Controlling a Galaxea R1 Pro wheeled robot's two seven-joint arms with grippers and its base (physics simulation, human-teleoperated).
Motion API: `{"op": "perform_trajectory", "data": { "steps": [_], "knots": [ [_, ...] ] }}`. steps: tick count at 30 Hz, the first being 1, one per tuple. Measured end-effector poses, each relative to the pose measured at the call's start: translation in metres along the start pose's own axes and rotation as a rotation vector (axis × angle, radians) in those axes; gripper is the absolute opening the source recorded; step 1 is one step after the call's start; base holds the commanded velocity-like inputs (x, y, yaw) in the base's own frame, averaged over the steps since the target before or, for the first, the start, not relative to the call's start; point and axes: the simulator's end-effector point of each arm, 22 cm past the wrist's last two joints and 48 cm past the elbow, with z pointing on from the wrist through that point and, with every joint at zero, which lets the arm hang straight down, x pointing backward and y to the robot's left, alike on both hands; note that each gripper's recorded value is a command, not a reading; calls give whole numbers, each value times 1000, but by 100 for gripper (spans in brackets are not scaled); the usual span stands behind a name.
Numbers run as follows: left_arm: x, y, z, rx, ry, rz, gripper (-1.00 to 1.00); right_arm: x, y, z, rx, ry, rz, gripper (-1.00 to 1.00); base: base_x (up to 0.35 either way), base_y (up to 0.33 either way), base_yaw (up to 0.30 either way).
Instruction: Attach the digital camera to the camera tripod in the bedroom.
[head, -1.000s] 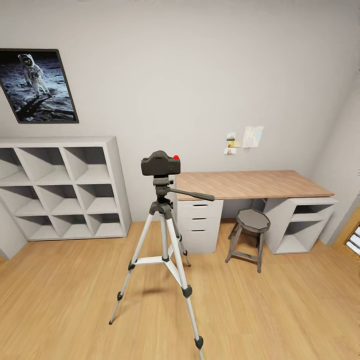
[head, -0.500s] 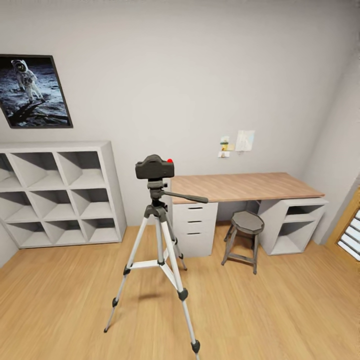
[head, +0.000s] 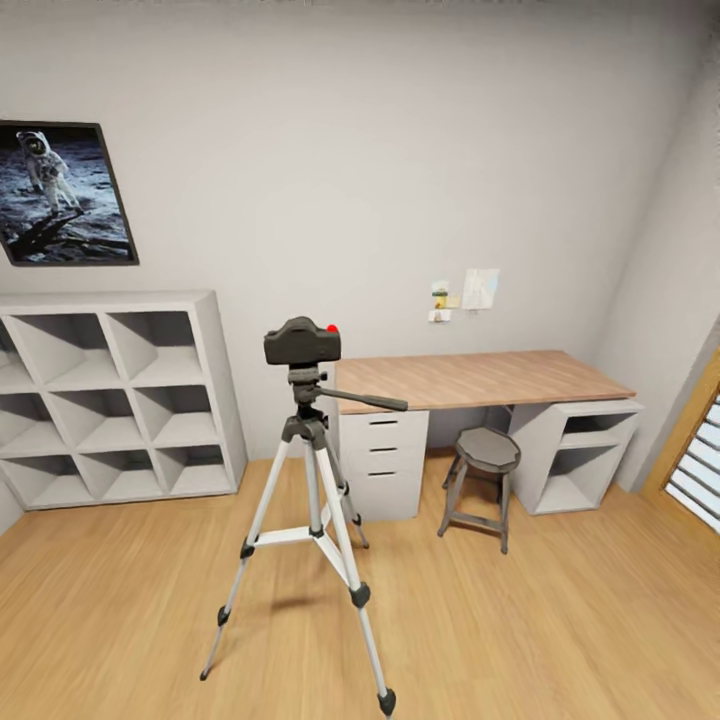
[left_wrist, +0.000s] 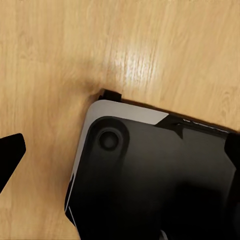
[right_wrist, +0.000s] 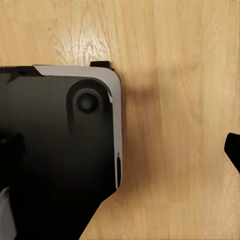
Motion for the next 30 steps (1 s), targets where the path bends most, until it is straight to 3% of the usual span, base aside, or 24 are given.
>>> {"op": "perform_trajectory", "data": {
  "steps": [30],
  "knots": [
    [-16,2,-5,-5,-34,-7,100,-19,-1,-3,0,-47,-15,100,0,0,-2]
  ]
}}
